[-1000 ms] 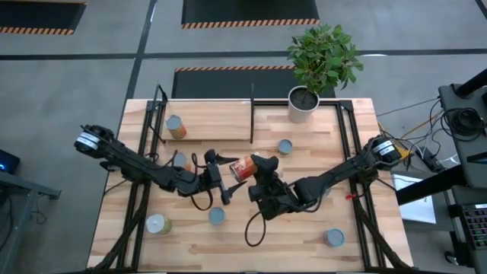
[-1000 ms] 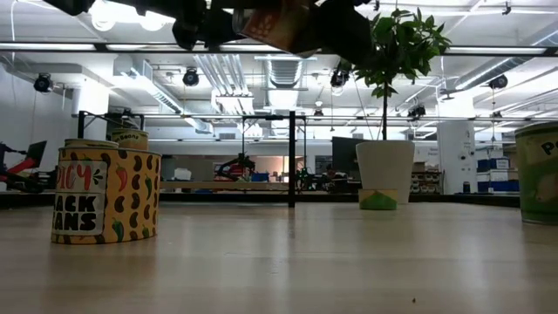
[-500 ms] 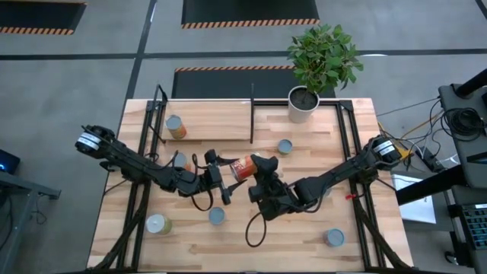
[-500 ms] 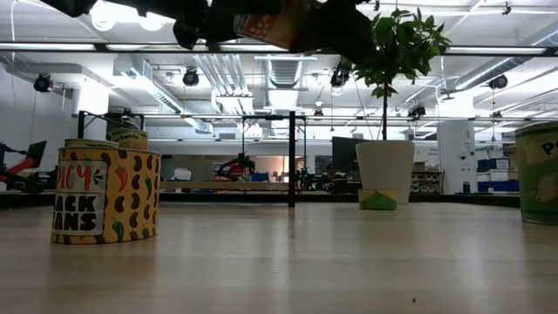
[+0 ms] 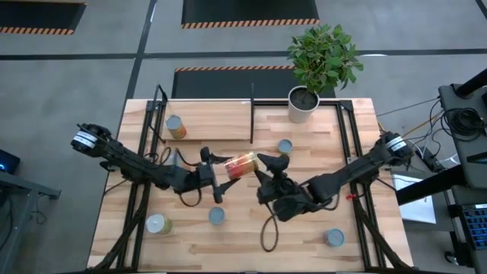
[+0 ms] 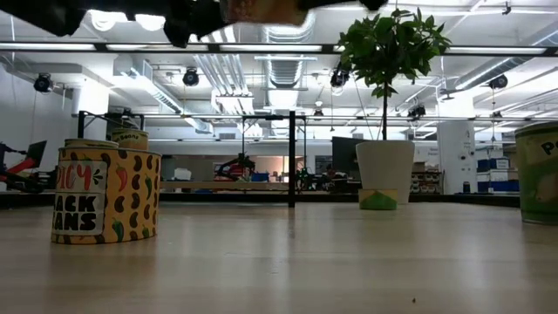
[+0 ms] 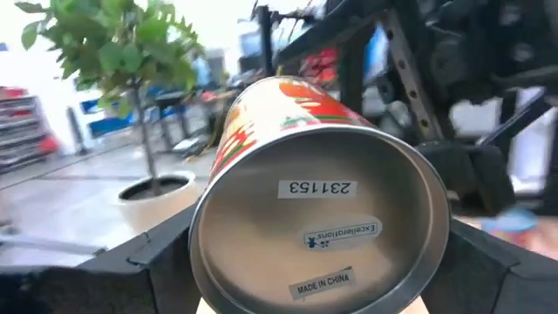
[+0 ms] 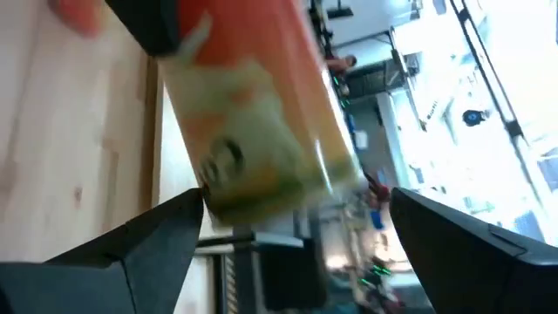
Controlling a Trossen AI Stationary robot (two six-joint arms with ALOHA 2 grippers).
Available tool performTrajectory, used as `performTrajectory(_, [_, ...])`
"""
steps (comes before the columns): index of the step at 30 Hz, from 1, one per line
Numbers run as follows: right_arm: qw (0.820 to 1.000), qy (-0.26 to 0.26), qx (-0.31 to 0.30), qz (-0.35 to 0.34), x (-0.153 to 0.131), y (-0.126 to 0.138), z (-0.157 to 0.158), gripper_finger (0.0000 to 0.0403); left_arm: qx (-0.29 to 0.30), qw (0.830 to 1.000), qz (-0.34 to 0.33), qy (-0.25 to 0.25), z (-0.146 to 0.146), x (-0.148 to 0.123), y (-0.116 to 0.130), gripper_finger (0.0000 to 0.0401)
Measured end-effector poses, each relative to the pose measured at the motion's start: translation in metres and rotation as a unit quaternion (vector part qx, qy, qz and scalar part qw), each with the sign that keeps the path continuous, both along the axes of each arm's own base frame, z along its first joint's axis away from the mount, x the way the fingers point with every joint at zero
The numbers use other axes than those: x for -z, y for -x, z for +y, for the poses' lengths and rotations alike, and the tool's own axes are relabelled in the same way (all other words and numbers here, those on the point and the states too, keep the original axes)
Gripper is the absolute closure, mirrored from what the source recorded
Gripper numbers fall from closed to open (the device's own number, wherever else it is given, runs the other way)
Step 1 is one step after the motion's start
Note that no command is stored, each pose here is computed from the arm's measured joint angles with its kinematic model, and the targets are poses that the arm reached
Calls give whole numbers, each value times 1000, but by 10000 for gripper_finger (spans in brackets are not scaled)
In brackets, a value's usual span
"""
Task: Pick and place cans onto a shelf
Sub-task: Put the right orange corn can on the shelf
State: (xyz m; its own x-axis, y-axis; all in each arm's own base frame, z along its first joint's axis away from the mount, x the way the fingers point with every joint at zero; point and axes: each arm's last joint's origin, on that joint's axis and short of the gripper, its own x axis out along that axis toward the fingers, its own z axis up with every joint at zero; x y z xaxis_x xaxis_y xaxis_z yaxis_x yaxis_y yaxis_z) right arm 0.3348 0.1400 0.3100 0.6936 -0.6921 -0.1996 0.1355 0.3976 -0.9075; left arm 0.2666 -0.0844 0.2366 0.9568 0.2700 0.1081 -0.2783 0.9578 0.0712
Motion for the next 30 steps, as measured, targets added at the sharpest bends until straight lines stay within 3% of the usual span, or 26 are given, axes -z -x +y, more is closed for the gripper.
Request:
performTrajectory(4, [994, -78, -63, -49, -32, 22, 0, 49, 57, 997, -51, 1, 4, -5, 18, 95])
performTrajectory(8, [966, -186, -157, -91, -61, 47, -7, 49, 133, 988, -84, -9, 6, -9, 35, 95])
performTrajectory(11, [929, -262, -232, -119, -71, 61, -18, 49, 235, 962, -134, -28, 3, -17, 46, 95])
performTrajectory(14, [899, -304, -284, -141, -66, 64, -27, 49, 326, 929, -168, -54, 0, -24, 53, 95])
performTrajectory(16, [888, -308, -304, -156, -57, 61, -30, 49, 371, 909, -175, -71, -3, -24, 54, 95])
performTrajectory(18, [885, -298, -315, -170, -46, 57, -31, 49, 380, 904, -178, -75, -4, -26, 54, 95])
performTrajectory(25, [885, -234, -346, -208, -25, 39, -24, 49, 347, 920, -169, -69, -3, -26, 48, 95])
performTrajectory(30, [890, -228, -344, -193, -27, 20, -17, 49, 315, 934, -158, -63, 2, -23, 46, 94])
